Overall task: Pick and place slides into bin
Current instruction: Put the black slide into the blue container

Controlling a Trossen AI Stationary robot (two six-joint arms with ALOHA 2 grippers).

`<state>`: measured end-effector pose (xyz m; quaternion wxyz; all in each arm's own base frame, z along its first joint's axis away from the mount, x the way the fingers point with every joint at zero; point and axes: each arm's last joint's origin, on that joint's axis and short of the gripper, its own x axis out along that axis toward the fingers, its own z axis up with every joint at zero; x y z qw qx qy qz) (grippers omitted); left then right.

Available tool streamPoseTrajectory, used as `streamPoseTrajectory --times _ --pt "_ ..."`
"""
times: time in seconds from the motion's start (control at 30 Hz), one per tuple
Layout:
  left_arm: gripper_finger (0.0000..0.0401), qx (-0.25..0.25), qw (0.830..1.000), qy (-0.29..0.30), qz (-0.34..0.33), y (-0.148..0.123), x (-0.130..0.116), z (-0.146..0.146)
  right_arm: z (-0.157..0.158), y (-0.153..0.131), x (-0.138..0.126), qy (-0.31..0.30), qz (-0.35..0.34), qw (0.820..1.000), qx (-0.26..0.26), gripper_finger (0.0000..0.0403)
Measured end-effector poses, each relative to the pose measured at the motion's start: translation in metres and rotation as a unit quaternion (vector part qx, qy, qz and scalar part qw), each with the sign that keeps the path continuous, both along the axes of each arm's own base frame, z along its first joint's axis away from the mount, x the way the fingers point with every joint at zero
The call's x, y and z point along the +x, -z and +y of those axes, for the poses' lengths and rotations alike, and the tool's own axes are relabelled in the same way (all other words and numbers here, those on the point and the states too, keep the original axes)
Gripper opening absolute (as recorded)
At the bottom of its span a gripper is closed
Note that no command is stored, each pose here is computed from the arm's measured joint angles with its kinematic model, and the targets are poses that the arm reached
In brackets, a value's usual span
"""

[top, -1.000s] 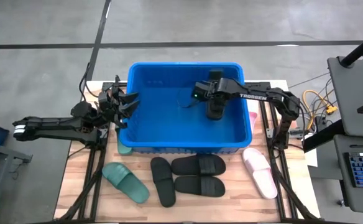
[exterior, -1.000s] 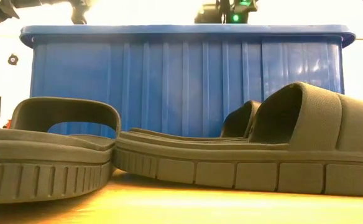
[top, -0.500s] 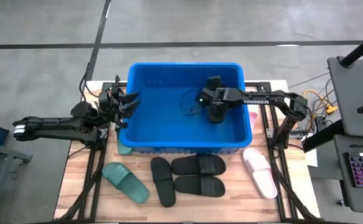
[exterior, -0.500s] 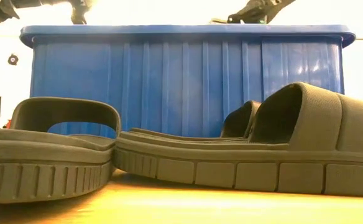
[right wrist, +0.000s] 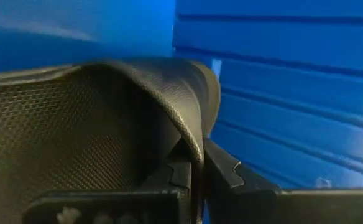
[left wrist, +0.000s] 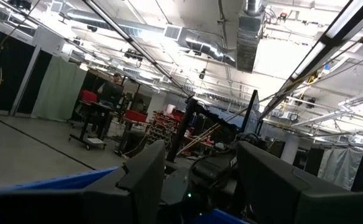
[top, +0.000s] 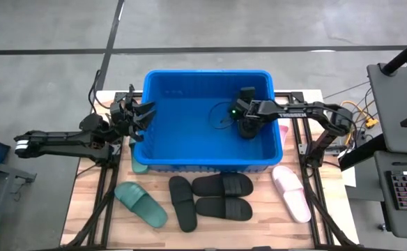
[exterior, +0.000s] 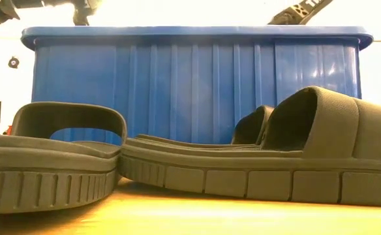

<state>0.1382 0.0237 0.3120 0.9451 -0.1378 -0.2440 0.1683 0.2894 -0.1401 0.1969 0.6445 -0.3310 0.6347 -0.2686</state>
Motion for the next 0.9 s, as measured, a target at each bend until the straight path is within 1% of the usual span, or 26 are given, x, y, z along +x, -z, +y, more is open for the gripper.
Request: streamPoseTrajectory --times 0.17,0.37,0.53,0.7,0.9 --pt "0.0185 0.000 1.000 0.000 0.000 0.000 0.000 0.000 -0.001 0.012 0.000 -0.008 -0.004 1.000 -0.004 0.0011" --pt "0.0185 -0.002 1.000 0.001 -0.001 0.000 0.000 0.000 0.001 0.026 -0.008 -0.018 0.033 0.999 0.010 0.0012" --pt "0.0185 -0.002 1.000 0.001 -0.001 0.000 0.000 0.000 0.000 0.034 -0.014 -0.014 0.044 0.999 0.013 0.0012" --pt "0.0185 -0.002 1.000 0.001 -0.001 0.000 0.000 0.000 -0.002 0.038 -0.017 -0.009 0.026 0.999 0.037 0.0012" --pt "0.0185 -0.004 1.000 0.002 -0.002 0.000 0.000 0.000 -0.004 0.038 -0.015 -0.008 0.014 0.999 0.036 0.0012"
